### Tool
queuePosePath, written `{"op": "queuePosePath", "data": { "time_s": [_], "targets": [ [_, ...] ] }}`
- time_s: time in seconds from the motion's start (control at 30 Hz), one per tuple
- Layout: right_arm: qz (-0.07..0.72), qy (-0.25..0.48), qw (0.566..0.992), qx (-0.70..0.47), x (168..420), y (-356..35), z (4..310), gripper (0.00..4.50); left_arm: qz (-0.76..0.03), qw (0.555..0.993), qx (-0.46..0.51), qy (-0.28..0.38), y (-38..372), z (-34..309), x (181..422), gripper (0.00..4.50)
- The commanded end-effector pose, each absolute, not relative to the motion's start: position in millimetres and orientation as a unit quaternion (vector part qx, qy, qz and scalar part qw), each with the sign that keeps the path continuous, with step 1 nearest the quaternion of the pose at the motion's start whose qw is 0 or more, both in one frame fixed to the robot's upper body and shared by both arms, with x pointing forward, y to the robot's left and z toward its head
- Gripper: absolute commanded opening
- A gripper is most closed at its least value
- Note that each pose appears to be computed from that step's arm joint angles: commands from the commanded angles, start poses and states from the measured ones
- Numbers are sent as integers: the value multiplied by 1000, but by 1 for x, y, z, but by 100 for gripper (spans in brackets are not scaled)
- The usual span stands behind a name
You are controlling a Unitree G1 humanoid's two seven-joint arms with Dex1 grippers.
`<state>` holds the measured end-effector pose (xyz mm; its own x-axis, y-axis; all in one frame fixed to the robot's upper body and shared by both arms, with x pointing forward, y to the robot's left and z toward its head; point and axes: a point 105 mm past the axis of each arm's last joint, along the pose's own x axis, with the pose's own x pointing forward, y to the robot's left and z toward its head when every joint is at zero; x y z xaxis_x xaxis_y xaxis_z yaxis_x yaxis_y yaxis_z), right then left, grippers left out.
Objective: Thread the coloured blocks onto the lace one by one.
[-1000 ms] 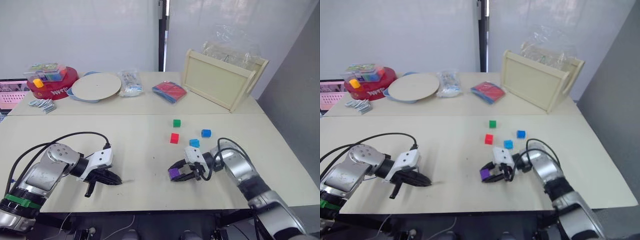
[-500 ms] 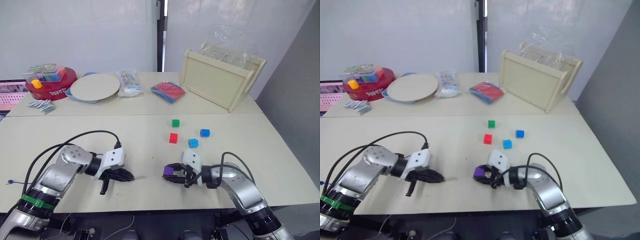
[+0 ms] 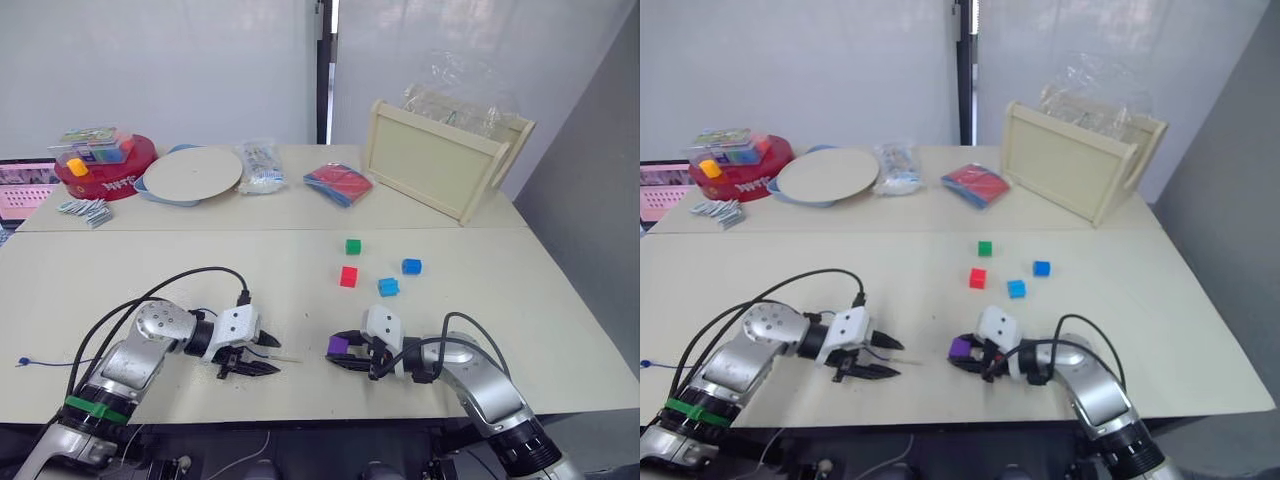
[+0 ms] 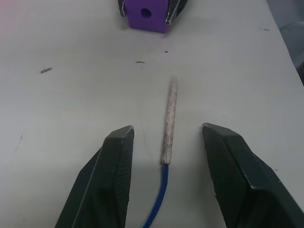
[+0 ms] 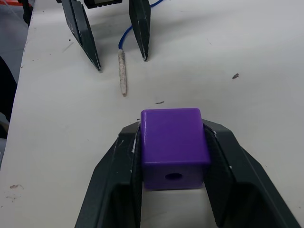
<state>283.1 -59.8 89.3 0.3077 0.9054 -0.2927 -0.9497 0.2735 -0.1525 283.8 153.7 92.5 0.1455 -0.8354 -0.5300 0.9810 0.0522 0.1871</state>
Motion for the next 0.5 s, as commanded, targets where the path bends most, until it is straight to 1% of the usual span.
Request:
{"op": "queuePosePath", "data": {
  "time_s": [0.03, 0.17, 0.47, 0.5],
  "targets": [
    [578, 62, 800, -147, 286, -61, 95, 120, -620, 730, 253, 134, 171, 89, 286, 228],
    [573, 55, 804, -145, 289, -61, 100, 120, -611, 748, 231, 121, 176, 81, 286, 228],
    [566, 50, 810, -142, 293, -63, 104, 120, -621, 750, 195, 120, 168, 63, 274, 228],
    [567, 50, 810, -141, 293, -63, 105, 120, -624, 748, 192, 123, 168, 60, 272, 202]
  ]
}}
